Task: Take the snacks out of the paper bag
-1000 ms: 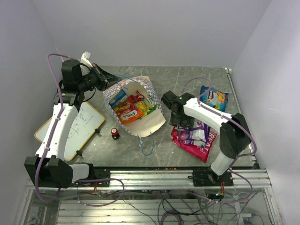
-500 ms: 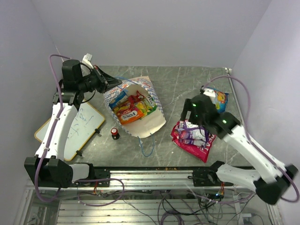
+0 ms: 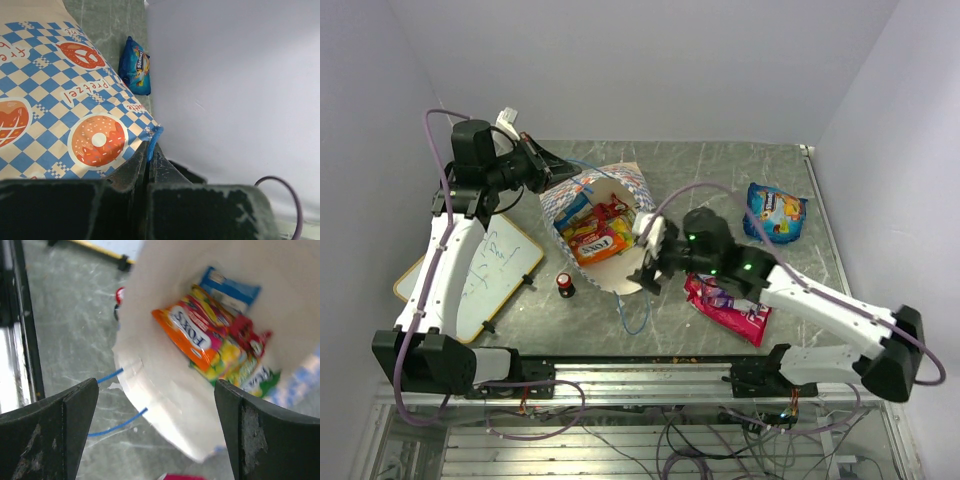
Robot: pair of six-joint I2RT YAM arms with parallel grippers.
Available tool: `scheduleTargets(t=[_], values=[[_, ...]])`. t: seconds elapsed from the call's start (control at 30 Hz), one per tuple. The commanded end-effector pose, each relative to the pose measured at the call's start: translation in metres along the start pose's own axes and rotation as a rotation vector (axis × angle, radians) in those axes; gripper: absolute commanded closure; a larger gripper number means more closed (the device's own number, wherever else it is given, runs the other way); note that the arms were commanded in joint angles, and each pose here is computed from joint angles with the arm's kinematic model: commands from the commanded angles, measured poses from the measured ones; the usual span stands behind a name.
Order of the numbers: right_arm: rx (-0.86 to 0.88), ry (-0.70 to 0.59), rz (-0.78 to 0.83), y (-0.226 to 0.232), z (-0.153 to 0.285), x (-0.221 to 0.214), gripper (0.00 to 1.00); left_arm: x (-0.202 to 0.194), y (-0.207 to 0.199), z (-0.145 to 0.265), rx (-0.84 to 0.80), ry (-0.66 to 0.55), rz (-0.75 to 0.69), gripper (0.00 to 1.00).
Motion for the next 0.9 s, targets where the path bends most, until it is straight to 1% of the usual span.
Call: scheduleTargets(t=[0.0, 0.07, 0.13, 0.23, 0.3, 0.37, 0.43, 0.5, 0.57, 0.63, 0.77, 0.87], values=[[0.134, -0.139, 0.408, 0.019, -0.035, 0.024, 0.00, -0.006, -0.012, 0.005, -0.030, 0.020, 0.012, 0.93], [0.137, -0.120, 0.492, 0.027, -0.052, 0.011, 0.00, -0.008, -0.011, 0.007, -0.028, 0.019, 0.021, 0.93], [0.092, -0.073, 0.554, 0.023, -0.065, -0.009, 0.00, -0.008, -0.008, 0.007, -0.007, 0.018, 0.018, 0.93], [0.107, -0.006, 0.687, 0.022, -0.083, -0.035, 0.00, -0.009, -0.001, 0.006, 0.029, 0.040, 0.012, 0.93], [0.114, 0.027, 0.756, 0.022, -0.096, -0.050, 0.03, -0.009, 0.000, 0.004, 0.040, 0.056, 0.010, 0.93], [0.100, 0.030, 0.827, 0.020, -0.107, -0.058, 0.05, -0.008, 0.001, 0.002, 0.044, 0.067, 0.005, 0.93], [0.067, 0.033, 0.839, 0.016, -0.118, -0.062, 0.09, -0.009, 0.002, 0.001, 0.054, 0.082, 0.001, 0.93], [0.048, 0.021, 0.834, 0.012, -0.129, -0.060, 0.17, -0.009, 0.005, 0.001, 0.078, 0.101, -0.005, 0.93], [0.048, 0.007, 0.828, 0.012, -0.140, -0.062, 0.23, -0.010, 0.006, 0.002, 0.090, 0.113, -0.011, 0.93], [0.056, -0.004, 0.838, 0.014, -0.151, -0.065, 0.24, -0.011, 0.005, 0.003, 0.093, 0.119, -0.016, 0.93], [0.051, 0.036, 0.869, 0.012, -0.172, -0.079, 0.27, -0.013, 0.004, 0.002, 0.077, 0.134, -0.002, 0.93], [-0.025, 0.060, 0.847, -0.002, -0.188, -0.076, 0.28, -0.012, 0.000, 0.001, 0.052, 0.130, 0.005, 0.93]])
Point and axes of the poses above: each gripper's point midway between its finger pads, its own z axis back along the fingers, its own y axis along the line the jaws close on, x = y × z, the point moved 2 cm from there along z, back along the fingers, and after that the axes turned 10 degrees about z, right-handed, at the moved point
